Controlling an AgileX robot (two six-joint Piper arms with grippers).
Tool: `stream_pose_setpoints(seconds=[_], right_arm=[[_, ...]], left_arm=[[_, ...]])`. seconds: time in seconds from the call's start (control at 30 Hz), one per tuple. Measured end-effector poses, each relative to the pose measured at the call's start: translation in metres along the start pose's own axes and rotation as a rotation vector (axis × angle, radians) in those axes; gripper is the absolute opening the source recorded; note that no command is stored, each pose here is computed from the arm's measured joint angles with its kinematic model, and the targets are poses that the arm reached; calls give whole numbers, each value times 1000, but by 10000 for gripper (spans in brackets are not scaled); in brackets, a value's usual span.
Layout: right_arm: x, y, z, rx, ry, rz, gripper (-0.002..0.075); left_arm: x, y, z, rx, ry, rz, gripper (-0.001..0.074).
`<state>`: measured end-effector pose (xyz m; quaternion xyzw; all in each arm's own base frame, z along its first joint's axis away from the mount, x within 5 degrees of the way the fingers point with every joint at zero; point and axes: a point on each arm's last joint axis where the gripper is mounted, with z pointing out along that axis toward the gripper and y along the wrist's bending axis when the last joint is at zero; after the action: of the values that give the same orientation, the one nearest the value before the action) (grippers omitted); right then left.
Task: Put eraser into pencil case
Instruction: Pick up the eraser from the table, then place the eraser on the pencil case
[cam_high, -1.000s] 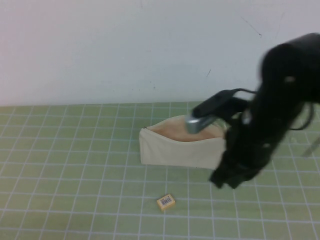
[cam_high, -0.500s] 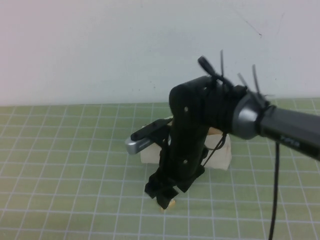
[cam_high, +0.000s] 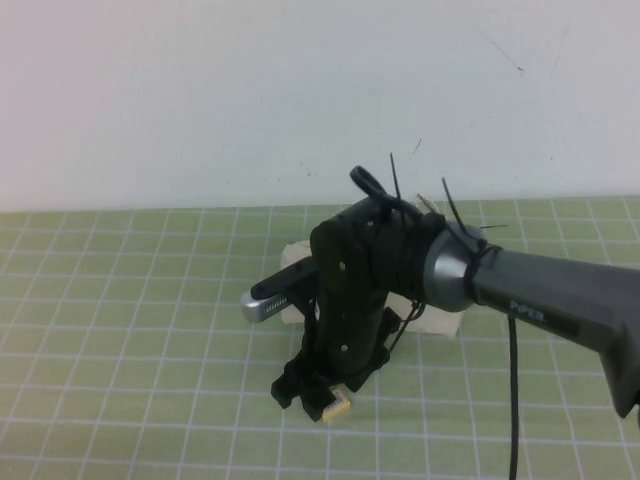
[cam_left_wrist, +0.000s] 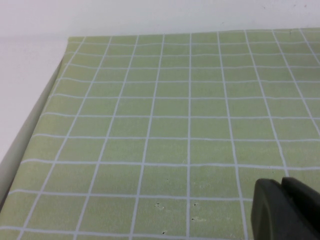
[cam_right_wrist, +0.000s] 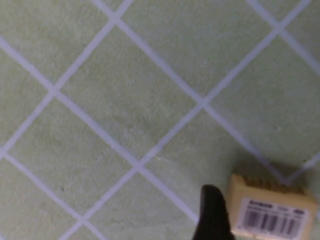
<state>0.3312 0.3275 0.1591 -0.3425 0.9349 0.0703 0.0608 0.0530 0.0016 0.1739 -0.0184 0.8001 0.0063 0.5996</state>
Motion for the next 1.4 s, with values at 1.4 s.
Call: stream_pose_setpoints(seconds=[1.4], right_arm=[[-21,-45,-111,247,-431,27,307]], left_arm=[[0,0,0,0,2,0,-1]])
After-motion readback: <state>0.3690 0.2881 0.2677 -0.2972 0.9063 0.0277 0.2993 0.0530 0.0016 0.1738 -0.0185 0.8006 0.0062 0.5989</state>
